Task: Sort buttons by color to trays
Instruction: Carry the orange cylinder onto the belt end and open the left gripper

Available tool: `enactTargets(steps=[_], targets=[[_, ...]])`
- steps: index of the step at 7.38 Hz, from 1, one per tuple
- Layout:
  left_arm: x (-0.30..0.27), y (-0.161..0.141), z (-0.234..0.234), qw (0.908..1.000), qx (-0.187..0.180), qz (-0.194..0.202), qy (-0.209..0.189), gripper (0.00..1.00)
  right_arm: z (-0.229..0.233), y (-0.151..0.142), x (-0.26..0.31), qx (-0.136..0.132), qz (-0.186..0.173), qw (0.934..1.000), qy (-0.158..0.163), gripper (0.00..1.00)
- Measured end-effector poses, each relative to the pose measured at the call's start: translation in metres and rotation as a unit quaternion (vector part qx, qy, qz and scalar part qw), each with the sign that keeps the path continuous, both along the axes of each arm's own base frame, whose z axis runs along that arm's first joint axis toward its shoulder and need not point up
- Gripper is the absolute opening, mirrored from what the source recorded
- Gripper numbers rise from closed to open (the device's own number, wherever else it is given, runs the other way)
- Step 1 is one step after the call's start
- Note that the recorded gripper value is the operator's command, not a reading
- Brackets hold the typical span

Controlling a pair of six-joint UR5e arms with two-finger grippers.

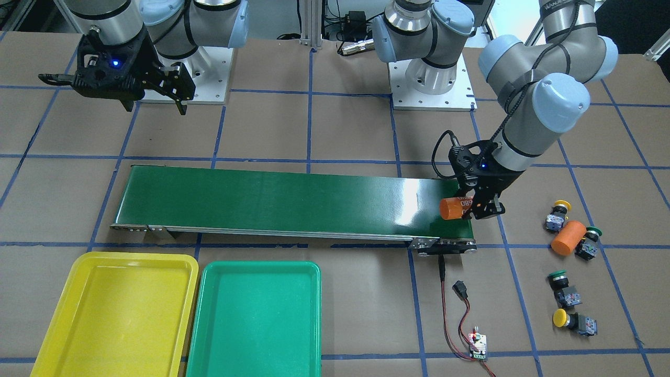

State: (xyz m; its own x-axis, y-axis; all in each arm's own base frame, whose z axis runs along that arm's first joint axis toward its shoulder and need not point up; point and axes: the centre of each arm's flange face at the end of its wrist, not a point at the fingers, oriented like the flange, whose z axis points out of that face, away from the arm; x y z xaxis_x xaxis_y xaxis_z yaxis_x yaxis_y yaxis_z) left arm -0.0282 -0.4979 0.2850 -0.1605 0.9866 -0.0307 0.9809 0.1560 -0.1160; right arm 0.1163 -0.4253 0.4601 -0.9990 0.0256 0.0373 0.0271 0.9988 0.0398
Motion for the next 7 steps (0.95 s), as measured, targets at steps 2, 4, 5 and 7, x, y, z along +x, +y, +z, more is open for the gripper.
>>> enactTargets(steps=[2, 4, 5, 7], targets=[[-0.013, 0.016, -0.012, 0.9999, 0.01, -0.005, 0.009, 1.0, 0.002, -0.001, 0.0, -0.009, -0.001, 1.0, -0.001, 1.0], [-0.017, 0.017, -0.013, 0.9998, 0.009, 0.013, 0.016, 1.0, 0.003, -0.001, 0.0, -0.01, -0.002, 0.9999, 0.001, 1.0], [-0.018, 0.016, -0.008, 0.9995, 0.003, 0.023, 0.021, 1.0, 0.002, -0.002, 0.0, -0.008, -0.004, 1.0, 0.001, 1.0], [-0.005, 0.005, 0.017, 0.9981, -0.02, 0.052, 0.027, 1.0, 0.001, -0.001, 0.001, -0.007, -0.006, 1.0, 0.0, 1.0]])
